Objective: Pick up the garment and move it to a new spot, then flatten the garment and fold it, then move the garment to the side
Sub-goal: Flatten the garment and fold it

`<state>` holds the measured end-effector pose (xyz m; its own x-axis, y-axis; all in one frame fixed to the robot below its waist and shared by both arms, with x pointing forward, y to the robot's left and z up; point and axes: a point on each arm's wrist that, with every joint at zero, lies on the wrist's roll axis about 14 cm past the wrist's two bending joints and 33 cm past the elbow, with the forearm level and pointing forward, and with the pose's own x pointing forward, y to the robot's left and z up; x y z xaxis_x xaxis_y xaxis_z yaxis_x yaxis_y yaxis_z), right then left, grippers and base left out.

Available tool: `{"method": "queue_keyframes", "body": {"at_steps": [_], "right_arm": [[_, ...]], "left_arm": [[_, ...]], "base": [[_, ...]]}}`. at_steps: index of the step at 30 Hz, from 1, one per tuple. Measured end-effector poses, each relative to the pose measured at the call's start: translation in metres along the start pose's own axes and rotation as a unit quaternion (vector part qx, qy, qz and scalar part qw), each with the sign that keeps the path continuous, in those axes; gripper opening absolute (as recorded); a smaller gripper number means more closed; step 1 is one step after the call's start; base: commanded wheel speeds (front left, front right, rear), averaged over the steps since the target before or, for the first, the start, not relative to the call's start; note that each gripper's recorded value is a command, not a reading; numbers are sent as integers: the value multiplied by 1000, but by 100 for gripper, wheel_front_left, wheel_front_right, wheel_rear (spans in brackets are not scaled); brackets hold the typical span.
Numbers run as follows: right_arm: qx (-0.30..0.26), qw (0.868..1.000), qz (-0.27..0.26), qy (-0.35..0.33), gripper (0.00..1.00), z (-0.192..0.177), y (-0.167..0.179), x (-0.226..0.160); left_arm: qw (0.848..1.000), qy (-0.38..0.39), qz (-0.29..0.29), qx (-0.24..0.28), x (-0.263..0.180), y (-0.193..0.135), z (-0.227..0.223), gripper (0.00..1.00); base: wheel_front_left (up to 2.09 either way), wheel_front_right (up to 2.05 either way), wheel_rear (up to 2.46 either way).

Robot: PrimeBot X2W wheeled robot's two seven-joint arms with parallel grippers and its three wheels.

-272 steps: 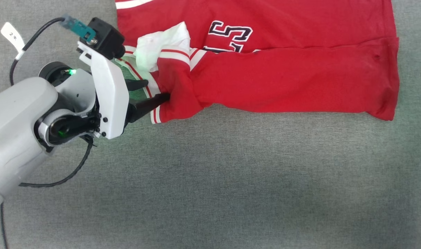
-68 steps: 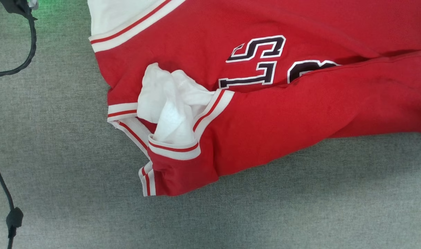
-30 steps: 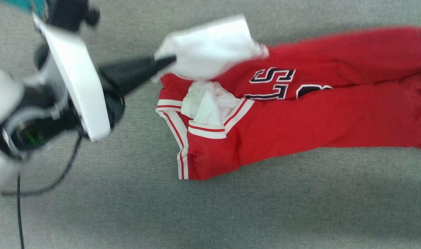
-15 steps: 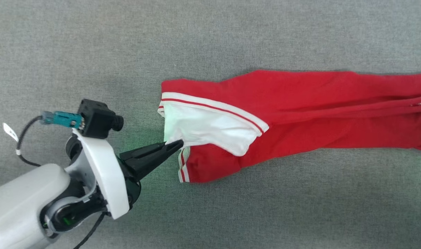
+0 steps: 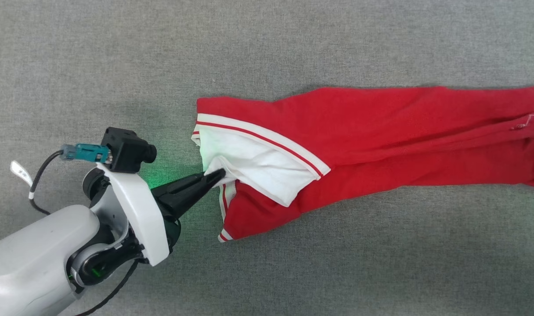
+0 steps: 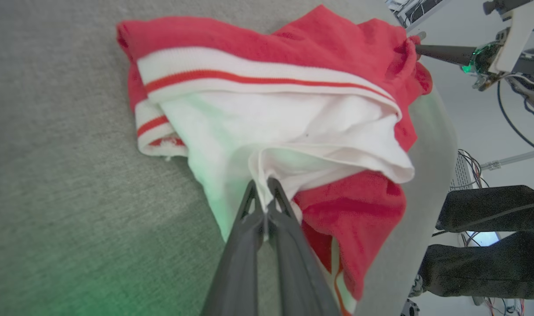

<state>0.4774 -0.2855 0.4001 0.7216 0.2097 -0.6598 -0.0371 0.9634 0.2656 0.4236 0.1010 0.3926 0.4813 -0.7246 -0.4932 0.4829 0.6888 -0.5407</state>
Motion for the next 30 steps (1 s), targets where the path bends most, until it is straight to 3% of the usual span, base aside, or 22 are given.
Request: {"method": "queue_keyframes", "body": {"at_steps": [1, 11, 18, 24, 30], "right_arm": [[-4, 1000, -2, -2, 100, 3, -2, -2], [7, 1000, 1, 4, 100, 16, -7, -19], [15, 998, 7, 55, 100, -1, -1, -4], [23, 995, 7, 93, 100, -14, 3, 10], [24, 994, 7, 104, 100, -17, 7, 13]], "left_arm": [[1000, -7, 1, 0, 0, 0, 2, 100], [994, -104, 23, -34, -20, 0, 11, 100], [982, -156, 82, -66, -32, 19, 8, 100], [951, -257, 160, -64, -58, 47, 32, 100], [928, -305, 212, -19, -75, 55, 37, 100]], "base": [[0, 0, 0], [0, 0, 0], [0, 0, 0], [0, 0, 0], [0, 0, 0]]}}
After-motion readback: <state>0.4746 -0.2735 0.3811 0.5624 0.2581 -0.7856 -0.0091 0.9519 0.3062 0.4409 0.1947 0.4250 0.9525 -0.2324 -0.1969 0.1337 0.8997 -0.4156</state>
